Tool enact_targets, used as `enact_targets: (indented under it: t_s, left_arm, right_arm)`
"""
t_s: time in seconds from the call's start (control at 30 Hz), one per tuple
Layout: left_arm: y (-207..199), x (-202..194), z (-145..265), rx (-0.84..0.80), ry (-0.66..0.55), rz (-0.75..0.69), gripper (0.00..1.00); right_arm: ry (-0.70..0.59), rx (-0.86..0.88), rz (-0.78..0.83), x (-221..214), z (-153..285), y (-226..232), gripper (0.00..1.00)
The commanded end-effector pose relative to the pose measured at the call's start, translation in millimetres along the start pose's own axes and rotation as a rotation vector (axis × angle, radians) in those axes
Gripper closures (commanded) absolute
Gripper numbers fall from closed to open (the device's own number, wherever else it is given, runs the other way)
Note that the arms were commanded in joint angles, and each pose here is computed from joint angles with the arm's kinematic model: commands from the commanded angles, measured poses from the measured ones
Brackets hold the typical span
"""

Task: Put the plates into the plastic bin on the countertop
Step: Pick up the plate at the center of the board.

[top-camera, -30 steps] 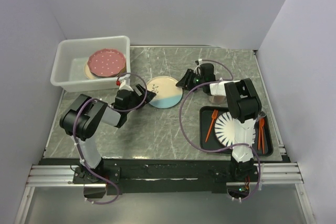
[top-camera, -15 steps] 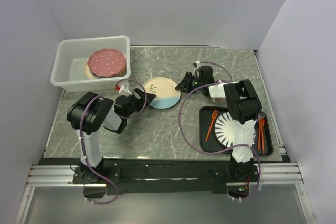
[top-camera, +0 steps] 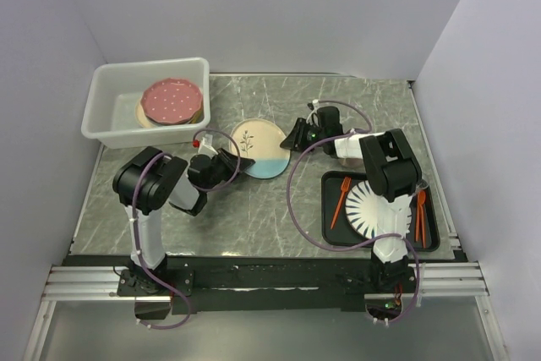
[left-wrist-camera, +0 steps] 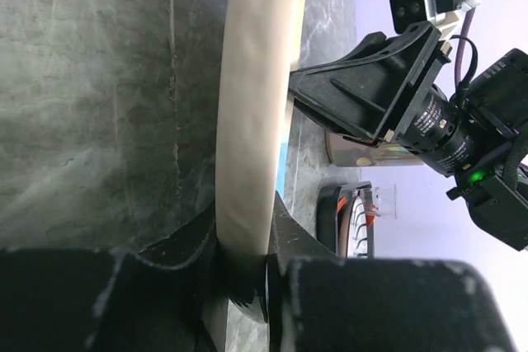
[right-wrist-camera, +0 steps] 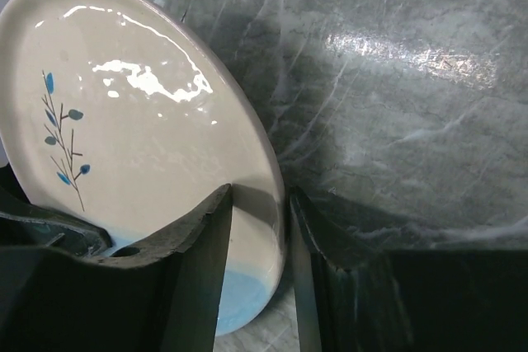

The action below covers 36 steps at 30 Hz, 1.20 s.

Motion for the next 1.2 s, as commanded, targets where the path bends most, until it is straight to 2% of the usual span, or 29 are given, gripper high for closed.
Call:
enact_targets:
  t_s: [0.0, 0.17, 0.37, 0.8, 0.9, 1.17]
  left_arm:
    - [11.1, -19.6, 0.5, 0.050, 0.089, -0.060, 0.99]
    - [7.4, -16.0, 4.2, 0.064, 0.077, -0.074, 0.99]
    - [0.1, -8.2, 7.0, 0.088, 0.058, -0.100, 0.99]
    - [-1.6, 0.6, 10.8, 0.160, 0.024, -0.114, 0.99]
    - [-5.2, 4.5, 12.2, 0.160, 0.007, -0.129, 0.99]
    - [-16.9, 17.4, 13.9, 0.188, -0.011, -0.176, 0.99]
  right_arm:
    - [0.107, 0.088, 0.018, -21.8, 3.5, 28.8, 0.59]
    - [0.091, 0.096, 0.024, -19.9, 7.3, 34.1, 0.55]
    - [0.060, 0.112, 0.044, -17.1, 18.0, 44.1, 0.44]
    - [0.036, 0.136, 0.055, -17.4, 28.9, 51.5, 0.12]
    - [0.031, 0.144, 0.066, -17.2, 30.6, 53.8, 0.09]
    - [0.015, 0.158, 0.082, -15.6, 36.9, 59.1, 0.08]
Point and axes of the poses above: each gripper's point midway between its finger pads, its own z axis back along the fingers, its own y axis along the line the jaws close on, x = y × z, the point moved 8 cm from there along z, back along the fingers, and after that the axes turned 9 degrees about -z, right-handed, at the moved point
